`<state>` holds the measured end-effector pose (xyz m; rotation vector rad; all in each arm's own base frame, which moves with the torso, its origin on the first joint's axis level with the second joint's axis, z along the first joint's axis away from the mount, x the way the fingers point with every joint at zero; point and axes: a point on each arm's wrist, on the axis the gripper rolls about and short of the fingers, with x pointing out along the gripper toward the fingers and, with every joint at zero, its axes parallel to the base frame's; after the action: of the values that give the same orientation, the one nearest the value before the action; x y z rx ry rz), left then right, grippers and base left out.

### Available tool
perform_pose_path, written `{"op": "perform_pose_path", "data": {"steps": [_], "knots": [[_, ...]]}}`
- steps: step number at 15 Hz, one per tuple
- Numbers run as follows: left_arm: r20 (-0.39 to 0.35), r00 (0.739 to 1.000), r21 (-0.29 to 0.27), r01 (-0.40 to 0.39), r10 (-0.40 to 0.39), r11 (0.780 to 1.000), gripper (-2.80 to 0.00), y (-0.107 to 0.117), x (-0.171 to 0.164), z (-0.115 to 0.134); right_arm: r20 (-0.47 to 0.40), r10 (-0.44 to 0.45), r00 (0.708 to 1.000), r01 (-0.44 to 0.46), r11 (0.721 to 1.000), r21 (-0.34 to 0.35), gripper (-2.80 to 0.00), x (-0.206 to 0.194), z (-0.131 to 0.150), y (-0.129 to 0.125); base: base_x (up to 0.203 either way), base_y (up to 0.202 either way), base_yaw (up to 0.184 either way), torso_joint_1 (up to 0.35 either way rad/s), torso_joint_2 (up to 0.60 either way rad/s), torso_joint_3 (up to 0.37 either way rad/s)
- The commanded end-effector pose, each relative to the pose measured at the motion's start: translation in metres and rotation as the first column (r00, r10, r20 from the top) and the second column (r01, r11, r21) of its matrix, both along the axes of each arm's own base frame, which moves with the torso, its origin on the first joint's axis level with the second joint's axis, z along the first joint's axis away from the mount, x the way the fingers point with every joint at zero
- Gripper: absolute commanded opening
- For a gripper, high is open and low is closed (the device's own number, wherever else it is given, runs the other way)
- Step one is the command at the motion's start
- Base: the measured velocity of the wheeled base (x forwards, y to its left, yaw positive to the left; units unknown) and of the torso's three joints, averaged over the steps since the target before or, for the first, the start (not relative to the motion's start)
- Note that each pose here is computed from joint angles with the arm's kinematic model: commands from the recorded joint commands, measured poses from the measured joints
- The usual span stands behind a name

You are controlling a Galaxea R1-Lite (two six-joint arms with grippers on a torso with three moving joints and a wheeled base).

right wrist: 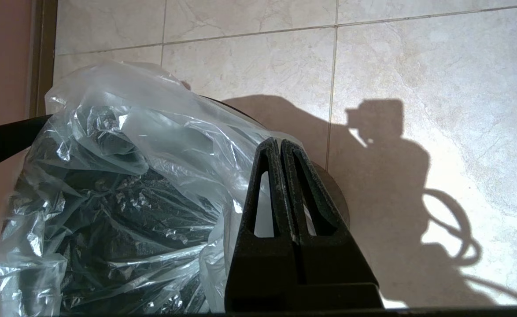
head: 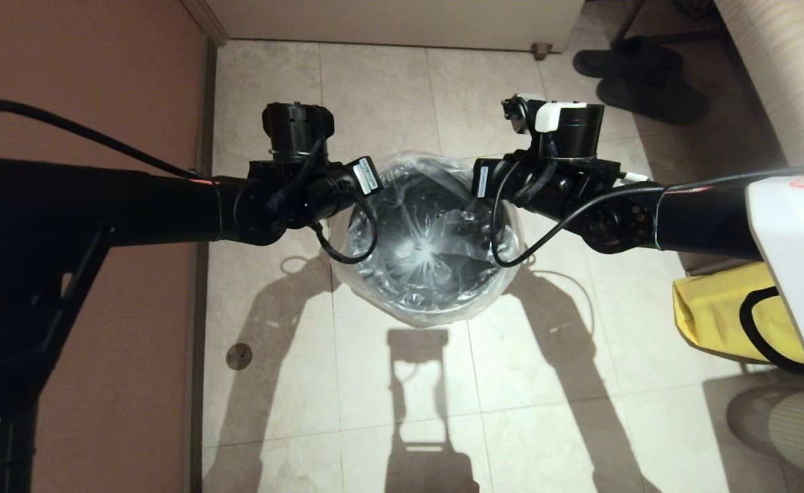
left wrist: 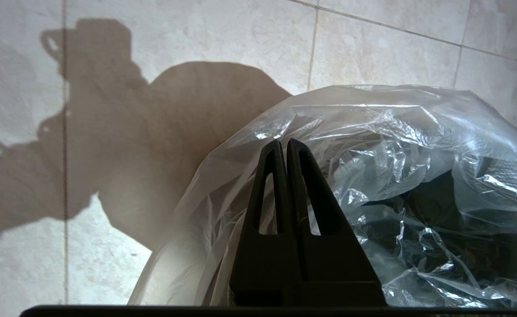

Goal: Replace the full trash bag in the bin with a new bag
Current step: Put the new garbage bag on the trash can

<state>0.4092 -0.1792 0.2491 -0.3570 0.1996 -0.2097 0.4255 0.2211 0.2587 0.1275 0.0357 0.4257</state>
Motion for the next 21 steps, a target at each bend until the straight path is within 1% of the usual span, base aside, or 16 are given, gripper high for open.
{"op": "perform_pose_path", "data": {"steps": [1,3,5,9,12,14,15,19,21], "knots": [[-0.002,1.000,-0.004,-0.002,0.002,1.000,-2.80,0.000,0.001,-0.001,-0.008,-0.008,1.000,0.008,1.000,-0.004,-2.80,0.004,-0.005,-0.002,0.000,0.000,0.000,0.000,0.00,0.000],[0.004,1.000,-0.005,0.003,-0.003,1.000,-2.80,-0.002,0.000,0.001,-0.012,-0.019,1.000,0.019,1.000,-0.006,-2.80,0.009,-0.010,-0.005,0.000,0.000,0.000,0.000,0.00,0.000],[0.006,1.000,-0.006,0.005,-0.005,1.000,-2.80,-0.002,0.000,0.001,0.015,-0.031,0.999,0.031,0.999,0.008,-2.80,0.015,-0.012,-0.009,0.000,0.000,0.000,0.000,0.00,0.000],[0.010,1.000,-0.007,0.005,-0.005,1.000,-2.80,-0.003,-0.001,0.004,-0.002,-0.049,0.999,0.049,0.999,-0.001,-2.80,0.024,-0.023,-0.015,0.000,0.000,0.000,0.000,0.00,0.000],[0.019,1.000,-0.010,-0.007,0.007,1.000,-2.80,0.003,-0.001,0.008,0.002,-0.063,0.998,0.063,0.998,0.010,-2.80,0.024,-0.020,-0.019,0.000,0.000,0.000,0.000,0.00,0.000],[0.011,1.000,-0.008,-0.017,0.017,1.000,-2.80,0.007,0.001,0.005,0.052,-0.091,0.994,0.089,0.995,0.044,-2.80,0.020,-0.008,-0.022,0.000,0.000,0.000,0.000,0.00,0.000],[0.007,1.000,-0.006,-0.018,0.018,1.000,-2.80,0.008,0.001,0.004,0.050,-0.093,0.994,0.091,0.995,0.042,-2.80,0.020,-0.008,-0.022,0.000,0.000,0.000,0.000,0.00,0.000],[-0.013,1.000,0.003,-0.018,0.018,1.000,-2.80,0.007,0.004,-0.004,0.000,-0.105,0.995,0.105,0.994,0.016,-2.80,0.030,-0.033,-0.019,0.000,0.000,0.000,0.000,0.00,0.000],[-0.026,0.999,0.009,-0.027,0.027,1.000,-2.80,0.010,0.006,-0.009,-0.007,-0.115,0.993,0.115,0.993,0.012,-2.80,0.033,-0.038,-0.019,0.000,0.000,0.000,0.000,0.00,0.000]]}}
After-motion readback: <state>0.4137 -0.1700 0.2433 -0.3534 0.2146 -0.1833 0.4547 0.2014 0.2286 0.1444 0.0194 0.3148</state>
